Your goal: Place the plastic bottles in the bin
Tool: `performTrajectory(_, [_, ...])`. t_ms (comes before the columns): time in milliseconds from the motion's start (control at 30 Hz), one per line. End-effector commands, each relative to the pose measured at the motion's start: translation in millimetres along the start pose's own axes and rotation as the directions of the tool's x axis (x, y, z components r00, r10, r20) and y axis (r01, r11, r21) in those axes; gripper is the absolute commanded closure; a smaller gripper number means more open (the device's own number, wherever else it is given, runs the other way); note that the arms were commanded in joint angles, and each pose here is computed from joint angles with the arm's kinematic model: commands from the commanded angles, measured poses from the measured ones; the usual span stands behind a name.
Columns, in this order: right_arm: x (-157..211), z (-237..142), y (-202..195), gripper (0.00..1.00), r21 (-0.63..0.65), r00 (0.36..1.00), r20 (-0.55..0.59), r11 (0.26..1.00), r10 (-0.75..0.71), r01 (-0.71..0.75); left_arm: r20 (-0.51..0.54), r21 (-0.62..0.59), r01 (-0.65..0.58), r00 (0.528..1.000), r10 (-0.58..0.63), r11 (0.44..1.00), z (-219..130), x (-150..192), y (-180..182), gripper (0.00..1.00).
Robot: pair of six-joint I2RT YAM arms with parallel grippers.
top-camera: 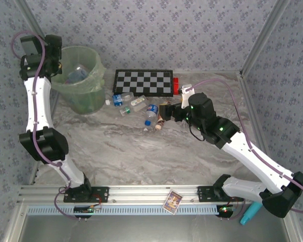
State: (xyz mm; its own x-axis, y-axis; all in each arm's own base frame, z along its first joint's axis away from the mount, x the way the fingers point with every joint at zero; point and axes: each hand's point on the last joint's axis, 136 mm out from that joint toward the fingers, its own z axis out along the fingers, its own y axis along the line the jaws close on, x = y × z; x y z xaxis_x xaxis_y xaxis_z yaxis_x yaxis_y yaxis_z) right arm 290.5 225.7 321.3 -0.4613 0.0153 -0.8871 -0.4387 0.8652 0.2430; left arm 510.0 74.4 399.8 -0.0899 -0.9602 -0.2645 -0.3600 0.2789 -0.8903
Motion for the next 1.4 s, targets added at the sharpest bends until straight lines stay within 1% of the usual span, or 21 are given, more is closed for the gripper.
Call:
performTrajectory(0, [6.1, 9.1, -7.5, 0.01, 0.051, 0.998, -0.046, 0.998, 0.038, -0.036, -0.002, 0.073, -0.137, 0.990, 0.138, 0.988, -41.5, 19.3, -36.8, 0.00])
performTrajectory(167, [20.2, 26.1, -16.6, 0.01, 0.111, 0.992, -0.092, 0.991, 0.084, -0.073, -0.044, 0.099, -0.281, 0.957, 0.286, 0.955, -60.2, 56.8, -46.5, 0.00])
performTrajectory(267, [36.5, 37.5, -24.6, 0.01, 0.152, 0.982, -0.132, 0.982, 0.136, -0.116, -0.066, 0.119, -0.352, 0.930, 0.361, 0.928, -71.6, 77.7, -48.5, 0.00])
performTrajectory(300, [42.5, 42.0, -28.0, 0.00, 0.167, 0.976, -0.144, 0.976, 0.165, -0.140, -0.064, 0.136, -0.375, 0.921, 0.385, 0.917, -78.2, 83.0, -52.7, 0.00])
performTrajectory(333, [48.8, 46.6, -31.4, 0.00, 0.174, 0.968, -0.158, 0.970, 0.197, -0.169, -0.084, 0.125, -0.397, 0.909, 0.408, 0.909, -77.1, 92.7, -44.1, 0.00])
performTrajectory(400, [60.4, 56.2, -35.4, 0.00, 0.162, 0.947, -0.179, 0.958, 0.266, -0.238, -0.104, 0.142, -0.441, 0.884, 0.457, 0.886, -84.2, 109.8, -42.6, 0.00])
performTrajectory(433, [66.0, 61.3, -39.1, 0.02, 0.163, 0.935, -0.183, 0.947, 0.304, -0.276, -0.116, 0.160, -0.465, 0.867, 0.485, 0.871, -88.5, 120.7, -43.1, 0.00])
performTrajectory(500, [78.9, 69.8, -43.2, 0.09, 0.157, 0.906, -0.200, 0.925, 0.372, -0.345, -0.138, 0.206, -0.501, 0.835, 0.532, 0.841, -95.3, 141.8, -43.6, 0.00])
performTrajectory(633, [96.6, 87.4, -55.0, 0.23, 0.160, 0.871, -0.204, 0.893, 0.446, -0.420, -0.192, 0.273, -0.556, 0.769, 0.610, 0.785, -109.6, 182.5, -38.0, 0.00])
performTrajectory(700, [109.1, 95.4, -59.1, 0.29, 0.187, 0.857, -0.226, 0.884, 0.464, -0.429, -0.219, 0.300, -0.577, 0.734, 0.643, 0.760, -116.1, 203.1, -33.3, 0.00])
performTrajectory(767, [121.7, 104.4, -61.6, 0.33, 0.213, 0.843, -0.257, 0.878, 0.473, -0.428, -0.249, 0.323, -0.602, 0.690, 0.680, 0.730, -121.6, 224.5, -26.0, 0.00])
performTrajectory(867, [140.7, 118.0, -64.0, 0.39, 0.249, 0.827, -0.303, 0.877, 0.474, -0.411, -0.290, 0.345, -0.625, 0.639, 0.713, 0.700, -128.3, 248.7, -15.0, 0.00])
performTrajectory(933, [153.8, 126.6, -66.0, 0.44, 0.278, 0.809, -0.334, 0.870, 0.484, -0.406, -0.309, 0.345, -0.633, 0.620, 0.721, 0.693, -131.4, 256.9, -8.3, 0.00])
performTrajectory(1000, [162.3, 133.3, -67.0, 0.47, 0.304, 0.797, -0.349, 0.864, 0.493, -0.401, -0.318, 0.350, -0.635, 0.611, 0.725, 0.689, -136.3, 260.6, -4.5, 0.00])
performTrajectory(1200, [185.3, 153.9, -65.9, 0.46, 0.377, 0.769, -0.417, 0.862, 0.485, -0.339, -0.332, 0.345, -0.641, 0.599, 0.728, 0.685, -147.9, 261.0, 8.0, 0.00])
performTrajectory(1267, [194.7, 160.4, -67.7, 0.46, 0.405, 0.745, -0.443, 0.853, 0.498, -0.329, -0.329, 0.345, -0.644, 0.599, 0.730, 0.683, -152.4, 258.9, 9.9, 0.00])
performTrajectory(1300, [201.6, 163.1, -67.9, 0.46, 0.410, 0.732, -0.461, 0.852, 0.502, -0.326, -0.326, 0.348, -0.644, 0.599, 0.732, 0.681, -154.9, 257.9, 9.4, 0.00])
performTrajectory(1367, [198.6, 174.3, -62.7, 0.44, 0.395, 0.729, -0.467, 0.856, 0.500, -0.333, -0.323, 0.352, -0.643, 0.598, 0.733, 0.680, -159.0, 256.3, 9.3, 0.00])
